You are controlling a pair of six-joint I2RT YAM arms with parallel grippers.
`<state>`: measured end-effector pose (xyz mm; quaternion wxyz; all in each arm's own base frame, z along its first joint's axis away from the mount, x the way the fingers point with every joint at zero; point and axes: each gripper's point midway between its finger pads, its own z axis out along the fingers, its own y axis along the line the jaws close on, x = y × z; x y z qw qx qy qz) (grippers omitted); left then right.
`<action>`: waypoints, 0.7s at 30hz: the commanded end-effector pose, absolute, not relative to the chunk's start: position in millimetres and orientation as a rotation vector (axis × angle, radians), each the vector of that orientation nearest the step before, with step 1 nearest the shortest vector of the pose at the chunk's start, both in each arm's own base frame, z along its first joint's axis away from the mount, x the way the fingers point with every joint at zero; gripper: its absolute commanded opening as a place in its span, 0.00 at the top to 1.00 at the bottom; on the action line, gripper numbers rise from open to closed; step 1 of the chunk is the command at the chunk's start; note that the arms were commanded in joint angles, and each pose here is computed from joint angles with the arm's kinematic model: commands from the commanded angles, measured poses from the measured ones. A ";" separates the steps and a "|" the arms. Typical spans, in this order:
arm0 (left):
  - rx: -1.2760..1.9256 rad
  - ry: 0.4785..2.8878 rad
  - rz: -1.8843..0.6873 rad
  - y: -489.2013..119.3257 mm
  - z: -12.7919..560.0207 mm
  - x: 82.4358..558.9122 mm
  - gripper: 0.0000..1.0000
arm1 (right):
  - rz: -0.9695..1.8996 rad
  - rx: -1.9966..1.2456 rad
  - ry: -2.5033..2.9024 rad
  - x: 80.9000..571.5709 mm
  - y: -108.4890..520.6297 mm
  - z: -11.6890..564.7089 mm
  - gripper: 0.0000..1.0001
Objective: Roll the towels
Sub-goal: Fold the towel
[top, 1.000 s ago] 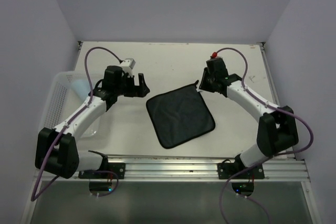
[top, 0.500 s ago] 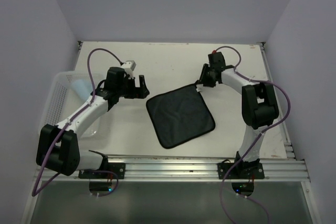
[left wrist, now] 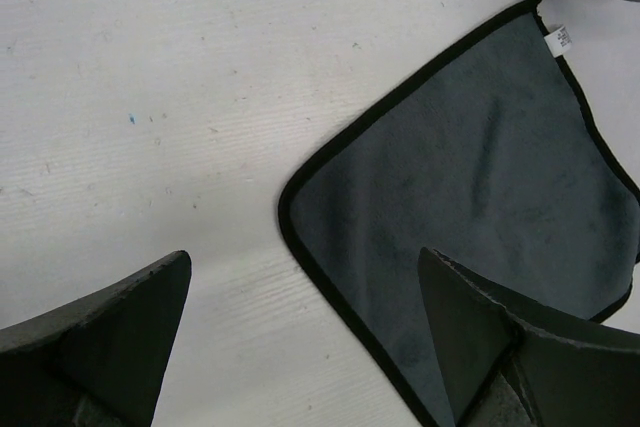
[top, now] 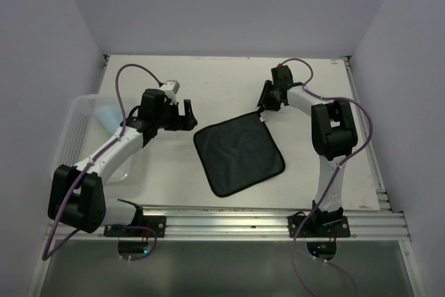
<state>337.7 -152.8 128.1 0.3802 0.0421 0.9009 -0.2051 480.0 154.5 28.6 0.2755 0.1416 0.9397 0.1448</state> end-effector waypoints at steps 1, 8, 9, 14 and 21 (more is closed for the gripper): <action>0.134 2.266 -0.494 -151.9 139.4 345.1 0.00 | 0.403 0.388 2.528 486.6 159.0 27.8 0.57; 0.132 2.272 -0.485 -151.1 137.9 346.3 0.00 | 0.339 0.409 2.560 470.5 147.4 22.5 0.77; 0.133 2.275 -0.486 -151.4 137.3 346.3 0.00 | 0.331 0.410 2.558 467.6 145.5 21.5 0.84; 0.131 2.284 -0.481 -150.9 134.6 346.5 0.00 | 0.271 0.441 2.581 445.2 132.7 12.1 0.97; 0.101 2.272 -0.553 -162.0 126.4 350.3 0.02 | 0.312 0.749 2.536 414.8 81.1 7.3 1.00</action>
